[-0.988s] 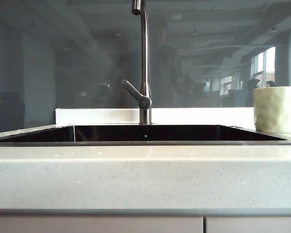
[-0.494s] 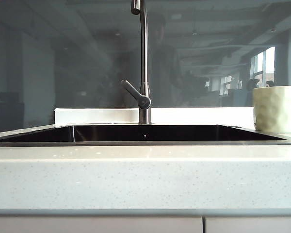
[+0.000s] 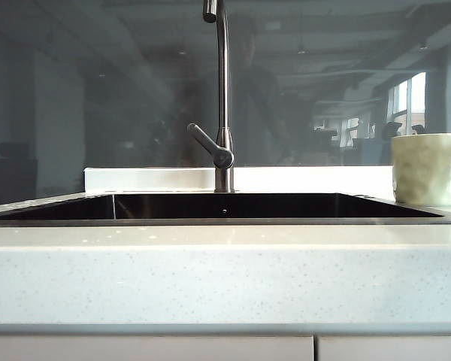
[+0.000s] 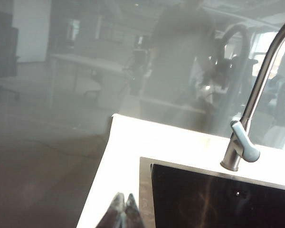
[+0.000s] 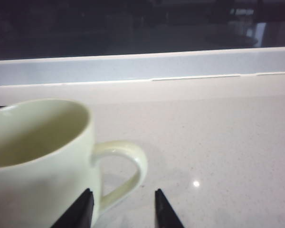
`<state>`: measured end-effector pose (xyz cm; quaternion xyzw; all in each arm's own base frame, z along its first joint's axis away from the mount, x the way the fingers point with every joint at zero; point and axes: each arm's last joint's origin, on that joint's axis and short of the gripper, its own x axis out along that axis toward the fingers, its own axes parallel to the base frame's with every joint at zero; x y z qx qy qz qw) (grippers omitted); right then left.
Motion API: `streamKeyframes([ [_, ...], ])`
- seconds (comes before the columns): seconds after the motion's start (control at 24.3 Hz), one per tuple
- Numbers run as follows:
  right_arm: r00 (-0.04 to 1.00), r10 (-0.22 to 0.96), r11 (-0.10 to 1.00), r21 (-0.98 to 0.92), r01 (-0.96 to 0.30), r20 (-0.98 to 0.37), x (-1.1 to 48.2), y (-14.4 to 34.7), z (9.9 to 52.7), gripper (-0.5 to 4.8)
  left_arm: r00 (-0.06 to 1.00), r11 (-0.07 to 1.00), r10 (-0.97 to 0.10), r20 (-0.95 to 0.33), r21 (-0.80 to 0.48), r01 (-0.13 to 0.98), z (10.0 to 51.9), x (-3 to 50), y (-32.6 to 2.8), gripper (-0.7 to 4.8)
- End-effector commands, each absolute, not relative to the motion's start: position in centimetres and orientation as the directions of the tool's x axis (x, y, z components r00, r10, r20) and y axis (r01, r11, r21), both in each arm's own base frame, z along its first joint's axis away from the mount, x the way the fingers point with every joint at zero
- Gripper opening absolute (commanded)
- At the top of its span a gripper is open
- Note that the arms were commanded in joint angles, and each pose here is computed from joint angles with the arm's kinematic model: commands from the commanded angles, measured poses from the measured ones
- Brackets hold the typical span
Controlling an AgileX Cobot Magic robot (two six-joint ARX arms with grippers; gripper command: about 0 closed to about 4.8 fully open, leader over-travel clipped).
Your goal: Pick up the mug next to the sink, go to the faucet to get some water, pour the water into the sink, and finally put the mug back to its place.
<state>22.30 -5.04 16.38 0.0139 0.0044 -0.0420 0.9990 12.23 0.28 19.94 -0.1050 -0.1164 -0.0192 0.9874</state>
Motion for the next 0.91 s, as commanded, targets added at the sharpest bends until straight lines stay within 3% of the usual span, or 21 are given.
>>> streamKeyframes([
  [0.04, 0.997, -0.08, 0.997, 0.02, 0.08, 0.019, 23.8, -5.3, 16.3, 1.8, 0.961, 0.978, -0.034, 0.273, -0.189, 0.089, 20.4, 12.3, 0.2, -0.05],
  [0.91, 0.996, -0.092, 0.996, -0.012, 0.092, -0.001, 27.6, -6.3, 15.0, 1.8, 0.96, 0.978, -0.038, 0.276, -0.188, 0.092, 20.4, 12.3, 0.2, -0.05],
])
